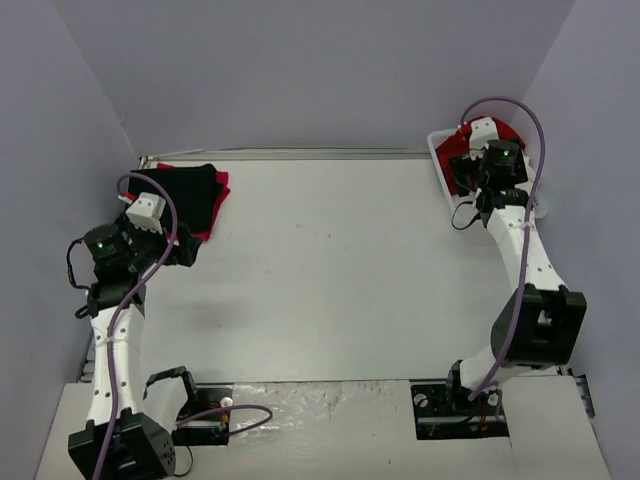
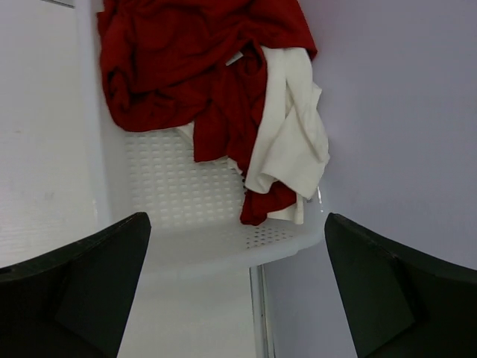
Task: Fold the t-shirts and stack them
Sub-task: Grab crumpled tshirt from bin with the right arm
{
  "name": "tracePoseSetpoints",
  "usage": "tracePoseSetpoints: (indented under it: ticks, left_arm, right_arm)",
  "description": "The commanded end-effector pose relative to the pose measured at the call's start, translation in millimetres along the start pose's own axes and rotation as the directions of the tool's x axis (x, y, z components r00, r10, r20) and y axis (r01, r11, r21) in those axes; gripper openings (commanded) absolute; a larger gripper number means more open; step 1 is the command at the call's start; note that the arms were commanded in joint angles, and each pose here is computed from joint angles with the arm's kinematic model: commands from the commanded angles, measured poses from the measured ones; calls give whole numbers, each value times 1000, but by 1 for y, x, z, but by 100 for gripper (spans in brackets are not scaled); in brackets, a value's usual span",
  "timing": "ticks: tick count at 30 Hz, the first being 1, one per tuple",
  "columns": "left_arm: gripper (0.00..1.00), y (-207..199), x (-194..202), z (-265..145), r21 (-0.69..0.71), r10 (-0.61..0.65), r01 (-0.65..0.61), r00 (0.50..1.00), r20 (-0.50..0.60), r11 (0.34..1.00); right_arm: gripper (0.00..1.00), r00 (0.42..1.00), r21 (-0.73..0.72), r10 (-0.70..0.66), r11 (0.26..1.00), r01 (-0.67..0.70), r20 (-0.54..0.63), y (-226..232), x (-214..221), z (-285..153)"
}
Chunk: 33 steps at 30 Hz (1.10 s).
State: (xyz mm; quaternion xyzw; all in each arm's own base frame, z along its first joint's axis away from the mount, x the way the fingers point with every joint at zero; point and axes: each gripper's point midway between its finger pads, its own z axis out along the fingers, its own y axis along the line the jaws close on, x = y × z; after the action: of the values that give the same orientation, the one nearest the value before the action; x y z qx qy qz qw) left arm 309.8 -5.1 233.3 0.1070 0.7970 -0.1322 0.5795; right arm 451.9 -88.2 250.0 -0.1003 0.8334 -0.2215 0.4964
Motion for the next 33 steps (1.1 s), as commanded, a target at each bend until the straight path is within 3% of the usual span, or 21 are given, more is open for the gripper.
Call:
tracePoseSetpoints:
  ticks: [1, 8, 14, 18, 23, 31, 32, 33]
  left_arm:
    - [94, -3, -35, -10, 7, 80, -81, 994, 68, 997]
    - [94, 27, -41, -12, -130, 128, -127, 992, -2, 983]
    - [94, 40, -26, -3, -112, 197, -207, 976, -96, 972]
    - [94, 53, -22, 4, -136, 174, -190, 977, -125, 972]
    - [94, 66, -23, 10, -169, 157, -178, 979, -129, 969]
    - [94, 83, -19, 15, -217, 125, -154, 982, -144, 964]
    - [94, 86, -20, 13, -227, 121, -152, 982, -144, 962]
    - [94, 88, -20, 12, -234, 117, -148, 983, -140, 961]
  right_arm:
    - [100, 999, 218, -46, 975, 47, -10, -34, -10, 24]
    - [100, 993, 285, -84, 953, 105, -83, -16, 22, 75]
    - [100, 976, 290, -175, 935, 206, -128, 8, 32, 110]
    - [100, 969, 290, -187, 930, 228, -161, 17, 46, 143]
    - [100, 972, 307, -166, 928, 211, -165, 16, 48, 177]
    - [100, 969, 223, -125, 959, 173, -214, 24, 78, 233]
    - [100, 980, 211, -103, 968, 138, -168, 19, 62, 240]
    - [100, 979, 184, -80, 976, 115, -188, 22, 78, 252]
